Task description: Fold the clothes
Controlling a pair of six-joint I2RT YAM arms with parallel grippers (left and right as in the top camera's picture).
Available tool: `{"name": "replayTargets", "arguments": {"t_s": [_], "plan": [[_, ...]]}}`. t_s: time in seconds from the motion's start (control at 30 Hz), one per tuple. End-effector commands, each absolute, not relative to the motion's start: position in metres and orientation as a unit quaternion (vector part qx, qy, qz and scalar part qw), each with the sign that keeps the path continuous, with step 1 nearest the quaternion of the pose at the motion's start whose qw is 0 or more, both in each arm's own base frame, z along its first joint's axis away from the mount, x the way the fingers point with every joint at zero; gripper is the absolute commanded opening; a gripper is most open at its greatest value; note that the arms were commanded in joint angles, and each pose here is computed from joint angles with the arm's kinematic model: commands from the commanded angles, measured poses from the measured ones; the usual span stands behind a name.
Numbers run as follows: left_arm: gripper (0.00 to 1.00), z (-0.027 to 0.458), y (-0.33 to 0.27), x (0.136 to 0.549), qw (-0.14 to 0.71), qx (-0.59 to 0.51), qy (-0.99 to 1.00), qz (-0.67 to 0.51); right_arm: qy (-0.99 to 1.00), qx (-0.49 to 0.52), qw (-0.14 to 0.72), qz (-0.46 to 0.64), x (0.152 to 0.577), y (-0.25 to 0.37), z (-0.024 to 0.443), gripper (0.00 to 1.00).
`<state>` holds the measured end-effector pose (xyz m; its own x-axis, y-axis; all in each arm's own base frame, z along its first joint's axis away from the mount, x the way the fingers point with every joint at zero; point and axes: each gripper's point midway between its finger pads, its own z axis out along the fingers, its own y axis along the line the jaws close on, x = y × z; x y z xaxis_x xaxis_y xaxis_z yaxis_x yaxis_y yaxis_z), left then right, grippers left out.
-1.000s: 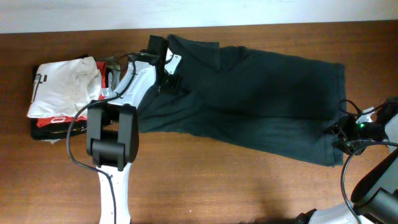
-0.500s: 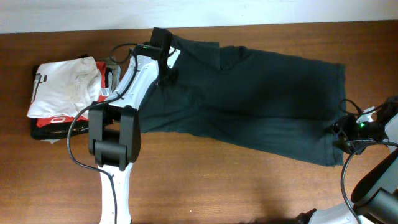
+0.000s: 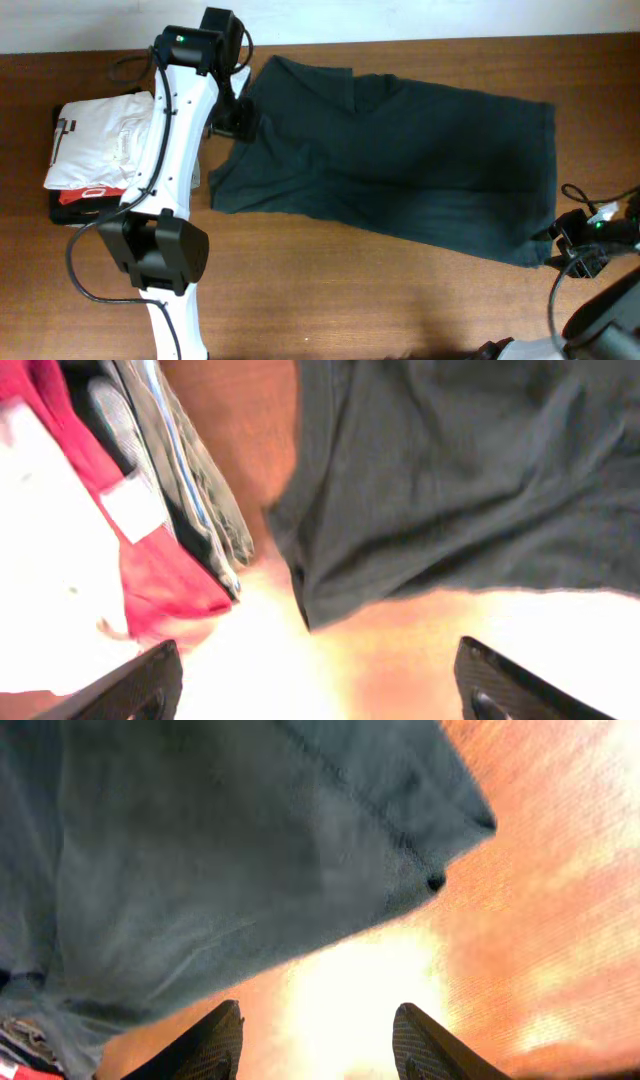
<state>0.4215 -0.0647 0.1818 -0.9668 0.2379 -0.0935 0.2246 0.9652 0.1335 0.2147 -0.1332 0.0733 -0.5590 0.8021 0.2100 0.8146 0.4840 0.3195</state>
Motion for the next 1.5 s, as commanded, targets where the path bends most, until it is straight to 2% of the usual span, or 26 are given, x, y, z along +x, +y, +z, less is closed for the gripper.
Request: {"name": "replayTargets", "arguments": {"t_s": [0.0, 0.1, 0.17, 0.3, 0.33, 0.37, 0.4, 0.43, 0.47, 0.57, 0.67, 0.73, 0.77, 0.83, 0.87, 0.93, 1.1, 1.17, 1.3, 1.33, 1.37, 1.47], "plan": [[0.81, 0.198, -0.058, 0.400, 0.037, 0.092, 0.993, 0.059, -0.869, -0.461, -0.026, -0.176, 0.198, -0.118, 0.087, 0.56], [0.84, 0.212, -0.058, 0.396, 0.057, 0.080, 0.994, 0.054, -0.871, -0.458, -0.066, -0.164, 0.190, -0.110, 0.070, 0.77], [0.84, 0.206, -0.059, 0.392, 0.045, 0.079, 0.995, 0.050, -0.870, -0.460, -0.064, -0.164, 0.189, -0.109, 0.055, 0.79], [0.86, 0.161, -0.058, 0.370, -0.034, 0.083, 0.995, 0.049, -0.860, -0.478, -0.061, -0.165, 0.196, -0.116, 0.035, 0.79], [0.87, 0.150, -0.058, 0.370, -0.039, 0.083, 0.995, 0.050, -0.858, -0.483, -0.050, -0.169, 0.194, -0.114, 0.032, 0.79], [0.94, 0.133, -0.059, 0.373, -0.039, 0.083, 0.995, 0.050, -0.857, -0.483, -0.055, -0.174, 0.198, -0.115, 0.030, 0.77], [0.97, 0.120, -0.061, 0.382, -0.022, 0.082, 0.995, 0.045, -0.853, -0.473, -0.089, -0.201, 0.215, -0.116, 0.035, 0.72], [0.97, 0.112, -0.070, 0.394, 0.002, 0.101, 0.995, 0.019, -0.847, -0.455, -0.138, -0.240, 0.238, -0.116, 0.046, 0.53], [0.94, 0.111, -0.082, 0.412, 0.039, 0.127, 0.991, -0.005, -0.841, -0.441, -0.167, -0.265, 0.253, -0.117, 0.058, 0.50], [0.93, 0.127, -0.096, 0.473, 0.169, 0.180, 0.969, -0.011, -0.847, -0.398, -0.221, -0.276, 0.285, -0.126, 0.095, 0.64], [0.94, 0.136, -0.122, 0.510, 0.250, 0.231, 0.940, -0.029, -0.876, -0.319, -0.245, -0.268, 0.318, -0.108, 0.138, 0.68], [0.94, 0.114, -0.113, 0.495, 0.199, 0.211, 0.957, -0.018, -0.885, -0.333, -0.217, -0.242, 0.314, -0.105, 0.138, 0.69], [0.98, 0.104, -0.104, 0.472, 0.146, 0.191, 0.970, -0.020, -0.889, -0.349, -0.187, -0.230, 0.302, -0.104, 0.131, 0.70], [0.99, 0.099, -0.082, 0.425, 0.044, 0.149, 0.988, -0.020, -0.906, -0.386, -0.101, -0.144, 0.260, -0.115, 0.107, 0.86], [0.99, 0.098, -0.074, 0.404, -0.001, 0.122, 0.992, -0.021, -0.907, -0.393, -0.079, -0.132, 0.250, -0.116, 0.102, 0.89], [0.99, 0.100, -0.060, 0.368, -0.080, 0.073, 0.994, -0.018, -0.895, -0.424, -0.045, -0.133, 0.239, -0.124, 0.087, 0.91], [0.96, 0.055, -0.069, 0.330, -0.150, 0.029, 0.986, -0.066, -0.873, -0.457, 0.049, -0.162, 0.224, -0.124, 0.040, 0.90], [0.89, 0.031, -0.066, 0.335, -0.131, 0.022, 0.989, -0.065, -0.871, -0.458, 0.055, -0.169, 0.225, -0.123, 0.029, 0.89], [0.69, 0.019, -0.046, 0.348, -0.100, 0.006, 0.995, -0.022, -0.872, -0.458, 0.051, -0.166, 0.226, -0.124, 0.025, 0.88], [0.60, 0.018, -0.037, 0.350, -0.096, 0.009, 0.995, 0.007, -0.873, -0.457, 0.046, -0.164, 0.227, -0.125, 0.022, 0.89], [0.48, 0.017, -0.031, 0.351, -0.093, 0.011, 0.995, 0.024, -0.873, -0.458, 0.044, -0.160, 0.226, -0.126, 0.019, 0.89], [0.25, 0.012, -0.028, 0.349, -0.093, 0.012, 0.995, 0.030, -0.870, -0.474, 0.048, -0.124, 0.215, -0.132, 0.004, 0.89]]}}
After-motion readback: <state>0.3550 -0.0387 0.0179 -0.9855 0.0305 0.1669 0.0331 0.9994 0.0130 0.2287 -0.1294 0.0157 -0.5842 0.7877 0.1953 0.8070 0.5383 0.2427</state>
